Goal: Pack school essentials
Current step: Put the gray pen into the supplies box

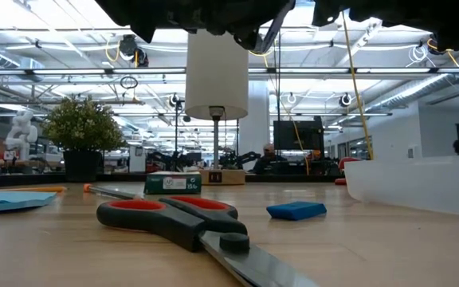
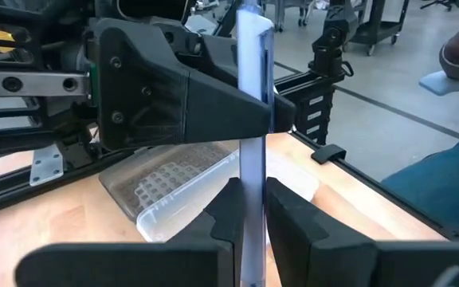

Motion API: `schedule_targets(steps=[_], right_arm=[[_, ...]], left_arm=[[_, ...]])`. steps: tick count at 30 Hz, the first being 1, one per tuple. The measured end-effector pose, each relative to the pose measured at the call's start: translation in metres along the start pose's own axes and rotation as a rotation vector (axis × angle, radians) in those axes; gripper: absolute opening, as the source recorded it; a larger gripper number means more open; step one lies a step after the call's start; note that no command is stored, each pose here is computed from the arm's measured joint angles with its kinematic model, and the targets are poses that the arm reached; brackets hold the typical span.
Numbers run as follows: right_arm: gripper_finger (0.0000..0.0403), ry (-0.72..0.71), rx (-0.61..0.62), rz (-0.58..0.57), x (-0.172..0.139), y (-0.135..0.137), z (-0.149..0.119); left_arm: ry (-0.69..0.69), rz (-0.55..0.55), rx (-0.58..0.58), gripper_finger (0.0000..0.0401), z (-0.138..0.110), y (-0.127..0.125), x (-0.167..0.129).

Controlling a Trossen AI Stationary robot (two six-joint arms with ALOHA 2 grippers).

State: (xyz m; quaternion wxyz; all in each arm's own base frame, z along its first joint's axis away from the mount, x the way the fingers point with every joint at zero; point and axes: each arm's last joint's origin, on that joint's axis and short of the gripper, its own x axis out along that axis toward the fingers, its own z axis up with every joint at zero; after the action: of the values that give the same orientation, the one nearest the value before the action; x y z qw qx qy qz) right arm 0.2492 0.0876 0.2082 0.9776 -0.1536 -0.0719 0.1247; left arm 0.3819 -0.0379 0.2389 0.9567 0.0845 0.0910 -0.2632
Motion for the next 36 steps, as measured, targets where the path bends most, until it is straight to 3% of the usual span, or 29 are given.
schedule_targets(steps=[5,9,18,24,32,36], right_arm=[[0.0029,0.007,0.008,-0.005,0.0,0.0,-0.001],[0.0041,0.015,0.075,-0.042,0.0,-0.001,-0.001],[0.0034,0.067,0.465,-0.163,-0.008,0.008,0.008],[0.0038,0.163,0.691,-0.253,-0.016,0.032,0.007],[0.004,0.24,0.872,-0.272,-0.027,0.06,0.006],[0.004,0.343,0.949,-0.282,-0.028,0.069,0.005]], left_arm=[[0.027,0.024,-0.028,0.0054,-0.002,0.0,0.0],[0.069,0.057,-0.057,0.0101,-0.001,-0.001,-0.003],[0.241,0.232,-0.129,0.02,0.012,-0.008,-0.03],[0.361,0.292,-0.129,0.0209,0.02,-0.021,-0.049],[0.456,0.3,-0.121,0.0209,0.021,-0.036,-0.056],[0.494,0.281,-0.125,0.0209,0.018,-0.041,-0.056]])
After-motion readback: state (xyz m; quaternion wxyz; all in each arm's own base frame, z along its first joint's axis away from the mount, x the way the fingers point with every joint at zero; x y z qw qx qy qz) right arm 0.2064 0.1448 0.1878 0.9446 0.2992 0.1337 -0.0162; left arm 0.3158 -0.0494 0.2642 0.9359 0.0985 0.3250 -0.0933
